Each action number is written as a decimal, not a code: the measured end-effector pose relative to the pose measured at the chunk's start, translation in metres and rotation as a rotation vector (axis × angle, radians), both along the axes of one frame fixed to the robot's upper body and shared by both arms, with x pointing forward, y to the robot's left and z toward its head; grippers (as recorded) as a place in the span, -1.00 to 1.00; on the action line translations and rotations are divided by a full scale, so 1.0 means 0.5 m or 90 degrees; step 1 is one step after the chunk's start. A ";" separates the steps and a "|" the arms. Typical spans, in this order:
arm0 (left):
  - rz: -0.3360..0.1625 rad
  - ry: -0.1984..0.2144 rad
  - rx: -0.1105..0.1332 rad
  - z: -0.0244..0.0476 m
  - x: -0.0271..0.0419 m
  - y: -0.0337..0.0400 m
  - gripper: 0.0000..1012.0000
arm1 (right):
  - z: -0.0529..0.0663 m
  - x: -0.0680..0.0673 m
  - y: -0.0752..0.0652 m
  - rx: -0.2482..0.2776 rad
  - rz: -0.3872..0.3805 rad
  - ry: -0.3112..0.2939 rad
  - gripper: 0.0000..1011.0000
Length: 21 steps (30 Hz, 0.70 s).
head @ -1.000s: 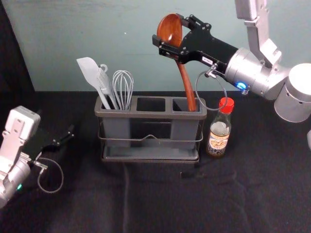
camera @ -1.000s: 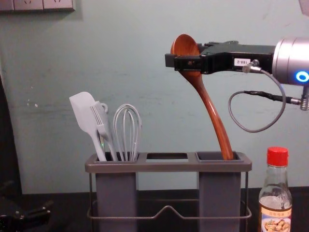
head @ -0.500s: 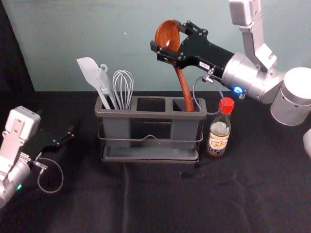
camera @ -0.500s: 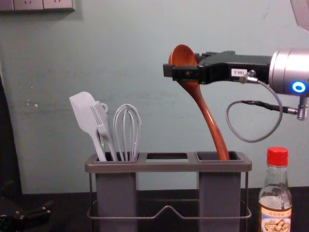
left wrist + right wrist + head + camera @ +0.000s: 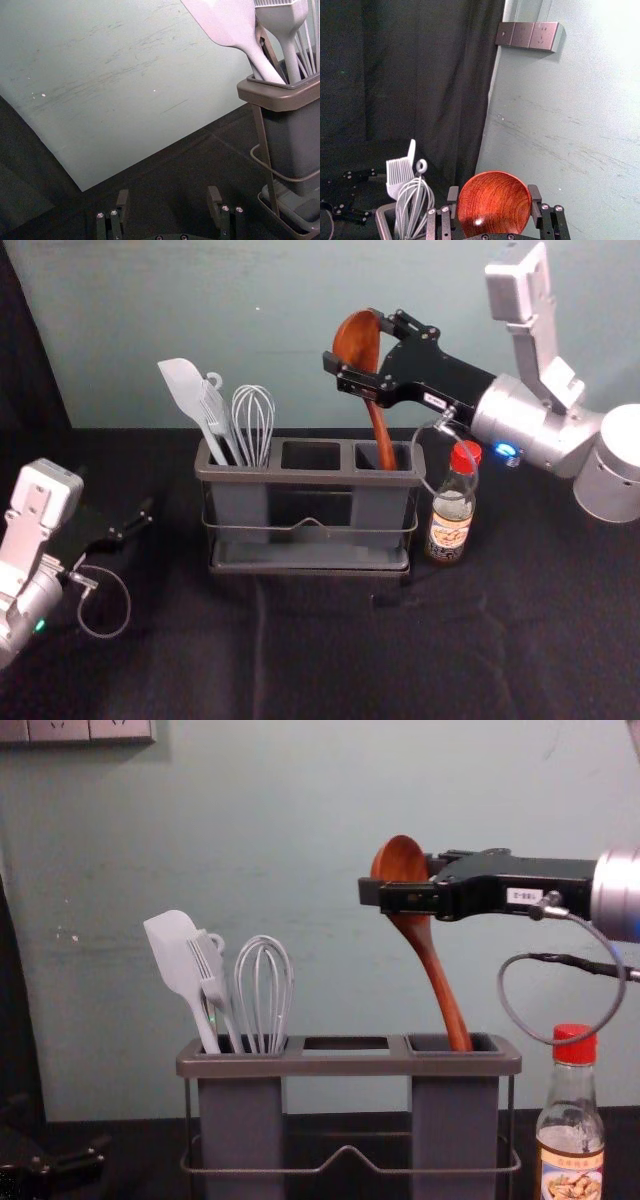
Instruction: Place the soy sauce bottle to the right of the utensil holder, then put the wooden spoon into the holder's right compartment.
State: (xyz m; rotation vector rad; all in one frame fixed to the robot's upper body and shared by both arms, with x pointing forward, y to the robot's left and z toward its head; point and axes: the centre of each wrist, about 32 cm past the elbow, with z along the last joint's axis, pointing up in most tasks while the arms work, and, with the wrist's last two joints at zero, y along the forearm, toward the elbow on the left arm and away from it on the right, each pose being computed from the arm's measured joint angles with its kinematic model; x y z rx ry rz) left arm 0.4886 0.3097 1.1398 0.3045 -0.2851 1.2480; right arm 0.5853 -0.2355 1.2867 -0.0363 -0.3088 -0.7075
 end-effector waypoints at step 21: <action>0.000 0.000 0.000 0.000 0.000 0.000 1.00 | 0.005 -0.068 -0.057 -0.016 -0.009 -0.011 0.67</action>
